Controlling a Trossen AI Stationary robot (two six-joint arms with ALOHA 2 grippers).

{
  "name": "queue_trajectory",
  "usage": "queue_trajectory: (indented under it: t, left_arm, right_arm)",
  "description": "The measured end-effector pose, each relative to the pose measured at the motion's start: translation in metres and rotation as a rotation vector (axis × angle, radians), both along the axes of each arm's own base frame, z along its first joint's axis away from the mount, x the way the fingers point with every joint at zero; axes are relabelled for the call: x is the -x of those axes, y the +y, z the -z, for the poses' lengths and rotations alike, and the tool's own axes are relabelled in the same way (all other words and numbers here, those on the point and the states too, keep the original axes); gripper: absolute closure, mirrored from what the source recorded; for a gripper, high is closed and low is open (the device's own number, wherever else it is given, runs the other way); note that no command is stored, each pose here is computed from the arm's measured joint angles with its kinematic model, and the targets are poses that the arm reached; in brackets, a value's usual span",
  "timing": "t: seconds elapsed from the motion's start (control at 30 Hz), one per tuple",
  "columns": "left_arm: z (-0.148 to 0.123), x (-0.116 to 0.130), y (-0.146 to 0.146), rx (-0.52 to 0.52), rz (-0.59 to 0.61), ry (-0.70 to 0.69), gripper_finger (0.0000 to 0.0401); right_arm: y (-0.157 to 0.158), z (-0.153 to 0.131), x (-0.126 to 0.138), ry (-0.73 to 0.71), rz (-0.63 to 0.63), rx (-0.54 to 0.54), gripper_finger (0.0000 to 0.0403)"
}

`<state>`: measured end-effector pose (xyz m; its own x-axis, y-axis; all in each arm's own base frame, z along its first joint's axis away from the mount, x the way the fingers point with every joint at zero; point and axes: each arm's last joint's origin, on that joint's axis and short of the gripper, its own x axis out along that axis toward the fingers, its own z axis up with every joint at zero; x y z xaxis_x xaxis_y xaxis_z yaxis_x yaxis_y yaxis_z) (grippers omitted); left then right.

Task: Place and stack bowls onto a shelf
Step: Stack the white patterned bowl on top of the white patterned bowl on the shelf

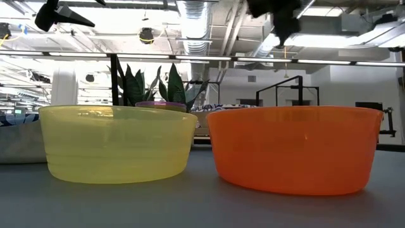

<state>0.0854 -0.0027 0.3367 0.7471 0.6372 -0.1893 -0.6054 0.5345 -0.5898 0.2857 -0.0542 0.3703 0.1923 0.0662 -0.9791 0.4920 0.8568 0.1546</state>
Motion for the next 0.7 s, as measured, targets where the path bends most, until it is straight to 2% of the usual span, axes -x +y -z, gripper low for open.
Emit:
queue_trajectory:
  t: [0.17, 0.37, 0.53, 0.7]
  left_arm:
    - [0.002, 0.000, 0.000, -0.001, 0.015, 0.021, 0.0122]
    - [0.002, 0.000, 0.000, 0.000, 0.023, 0.025, 0.0122]
    - [0.003, 0.001, 0.000, -0.009, 0.014, 0.037, 0.0122]
    - [0.003, 0.001, 0.000, -0.009, 0.012, 0.037, 0.0122]
  right_arm:
    - [0.055, 0.019, 0.024, 0.093, 0.111, -0.005, 0.0200]
    - [0.106, 0.061, 0.061, 0.273, 0.187, -0.036, 0.0200]
    - [0.141, 0.097, 0.090, 0.420, 0.131, -0.121, 0.0200]
    - [0.168, 0.130, 0.106, 0.434, -0.002, -0.217, 0.0200]
